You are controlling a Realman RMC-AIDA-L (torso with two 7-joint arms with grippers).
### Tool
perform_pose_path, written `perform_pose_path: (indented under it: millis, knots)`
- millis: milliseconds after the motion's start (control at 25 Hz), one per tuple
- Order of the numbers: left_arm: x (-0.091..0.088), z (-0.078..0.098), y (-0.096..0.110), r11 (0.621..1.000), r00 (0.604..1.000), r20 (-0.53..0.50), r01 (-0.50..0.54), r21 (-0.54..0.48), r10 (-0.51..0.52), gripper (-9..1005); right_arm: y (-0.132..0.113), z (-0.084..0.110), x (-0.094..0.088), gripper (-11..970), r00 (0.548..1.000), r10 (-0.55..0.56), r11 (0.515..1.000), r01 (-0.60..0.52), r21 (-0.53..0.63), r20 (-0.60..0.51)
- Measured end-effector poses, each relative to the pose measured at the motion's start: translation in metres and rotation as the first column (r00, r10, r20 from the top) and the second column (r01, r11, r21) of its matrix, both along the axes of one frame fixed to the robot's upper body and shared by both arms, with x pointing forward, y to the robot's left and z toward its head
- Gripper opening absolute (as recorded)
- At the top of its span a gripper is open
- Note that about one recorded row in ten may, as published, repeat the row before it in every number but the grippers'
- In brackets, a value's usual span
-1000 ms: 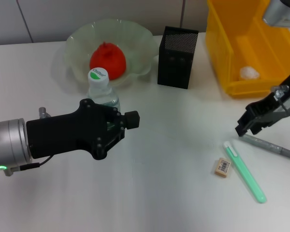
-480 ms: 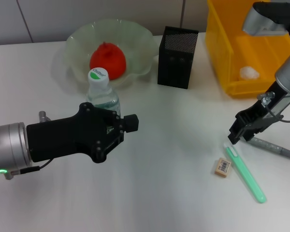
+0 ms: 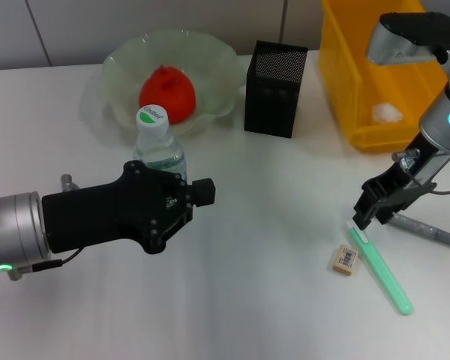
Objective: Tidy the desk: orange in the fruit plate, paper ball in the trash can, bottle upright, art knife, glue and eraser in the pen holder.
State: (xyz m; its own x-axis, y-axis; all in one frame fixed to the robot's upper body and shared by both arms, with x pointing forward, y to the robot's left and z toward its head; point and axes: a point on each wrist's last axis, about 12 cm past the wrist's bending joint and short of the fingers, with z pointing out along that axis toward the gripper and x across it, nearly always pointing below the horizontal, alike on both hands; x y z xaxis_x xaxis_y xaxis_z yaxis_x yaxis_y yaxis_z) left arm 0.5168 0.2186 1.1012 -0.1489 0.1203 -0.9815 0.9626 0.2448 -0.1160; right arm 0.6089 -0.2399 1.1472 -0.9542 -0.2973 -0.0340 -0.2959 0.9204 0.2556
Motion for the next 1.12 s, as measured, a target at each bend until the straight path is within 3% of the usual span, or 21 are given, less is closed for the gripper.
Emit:
perform_pose_path:
  millis: [1120]
  knots:
    - [-0.002, -0.005, 0.001, 1.0, 1.0, -0.003, 0.003, 0.002, -0.003, 15, 0.007, -0.014, 0.0, 368, 0.999, 0.041, 0.998, -0.042, -0.038, -0.018]
